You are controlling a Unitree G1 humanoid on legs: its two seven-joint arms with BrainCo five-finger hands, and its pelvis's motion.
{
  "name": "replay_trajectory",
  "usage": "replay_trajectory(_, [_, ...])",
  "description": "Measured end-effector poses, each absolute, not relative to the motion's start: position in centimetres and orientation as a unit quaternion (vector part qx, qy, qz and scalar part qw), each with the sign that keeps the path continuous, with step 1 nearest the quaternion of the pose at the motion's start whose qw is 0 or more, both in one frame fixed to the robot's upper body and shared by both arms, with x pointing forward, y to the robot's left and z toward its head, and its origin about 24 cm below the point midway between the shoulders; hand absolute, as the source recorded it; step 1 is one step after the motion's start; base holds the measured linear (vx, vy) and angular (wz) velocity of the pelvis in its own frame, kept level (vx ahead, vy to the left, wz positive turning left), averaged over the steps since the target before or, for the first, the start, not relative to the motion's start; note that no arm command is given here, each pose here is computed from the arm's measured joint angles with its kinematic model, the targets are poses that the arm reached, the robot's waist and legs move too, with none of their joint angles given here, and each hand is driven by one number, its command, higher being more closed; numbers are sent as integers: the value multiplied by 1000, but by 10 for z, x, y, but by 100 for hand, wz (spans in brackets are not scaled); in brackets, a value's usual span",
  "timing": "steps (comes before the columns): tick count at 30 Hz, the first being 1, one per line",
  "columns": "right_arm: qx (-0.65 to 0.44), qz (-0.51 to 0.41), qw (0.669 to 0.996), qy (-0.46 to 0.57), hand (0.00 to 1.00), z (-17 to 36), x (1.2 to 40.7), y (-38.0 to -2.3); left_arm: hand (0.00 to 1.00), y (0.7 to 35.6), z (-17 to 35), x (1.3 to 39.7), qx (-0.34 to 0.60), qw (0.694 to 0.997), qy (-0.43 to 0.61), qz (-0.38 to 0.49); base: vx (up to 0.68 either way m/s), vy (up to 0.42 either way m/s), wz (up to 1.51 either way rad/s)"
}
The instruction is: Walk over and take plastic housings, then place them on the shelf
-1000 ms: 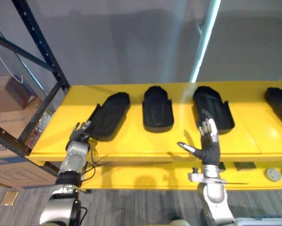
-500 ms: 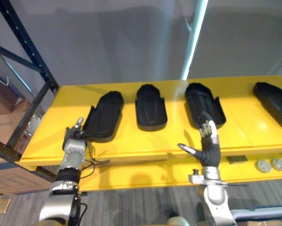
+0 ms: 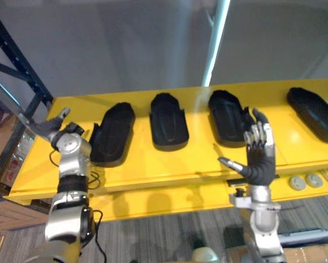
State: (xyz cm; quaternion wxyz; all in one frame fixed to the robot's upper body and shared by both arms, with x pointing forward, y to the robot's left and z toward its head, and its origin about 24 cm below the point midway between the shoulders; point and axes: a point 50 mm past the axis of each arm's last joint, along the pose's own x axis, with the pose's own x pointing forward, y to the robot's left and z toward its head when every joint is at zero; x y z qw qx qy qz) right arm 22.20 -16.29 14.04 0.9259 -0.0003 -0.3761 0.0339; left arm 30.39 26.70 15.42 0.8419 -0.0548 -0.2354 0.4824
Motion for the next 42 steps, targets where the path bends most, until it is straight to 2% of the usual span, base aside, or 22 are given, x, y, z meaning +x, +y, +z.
replay_trajectory(4, [-9,30,930,-367,0,151,240,-162,0,255,128,259,-7,844,-247,476,-15,-13,49])
replay_trajectory(6, [-6,19,941,-339,0,149,252,-163,0,251,111,240,28,862,-224,454,-44,-31,64])
replay_trajectory(9, [-12,-12,962,-273,0,139,274,-165,0,249,78,215,69,904,-154,393,-52,-35,62])
replay_trajectory(10, [-18,-27,970,-242,0,135,284,-166,0,244,61,205,93,932,-108,333,-31,-16,45])
replay_trajectory(12, [-23,-52,977,-206,0,128,294,-172,0,234,39,193,98,960,-45,260,-28,-8,26])
replay_trajectory(15, [-24,-104,980,-167,0,123,310,-186,0,222,2,174,66,982,55,167,-12,-7,30])
replay_trajectory(17, [-23,-146,978,-148,0,127,324,-199,0,213,-37,154,56,981,148,115,-16,-11,17])
replay_trajectory(21, [-35,-181,977,-111,0,128,345,-203,0,204,-82,127,25,962,256,95,-15,-15,5])
replay_trajectory(26, [-45,-234,968,-82,0,126,361,-208,0,199,-102,109,14,951,293,93,-17,-18,15])
replay_trajectory(36, [-62,-209,967,-132,0,164,380,-194,0,199,-120,93,-7,935,343,92,-11,-12,5])
replay_trajectory(42, [-80,-194,977,-37,0,140,384,-192,0,199,-128,83,-10,925,369,92,0,0,0])
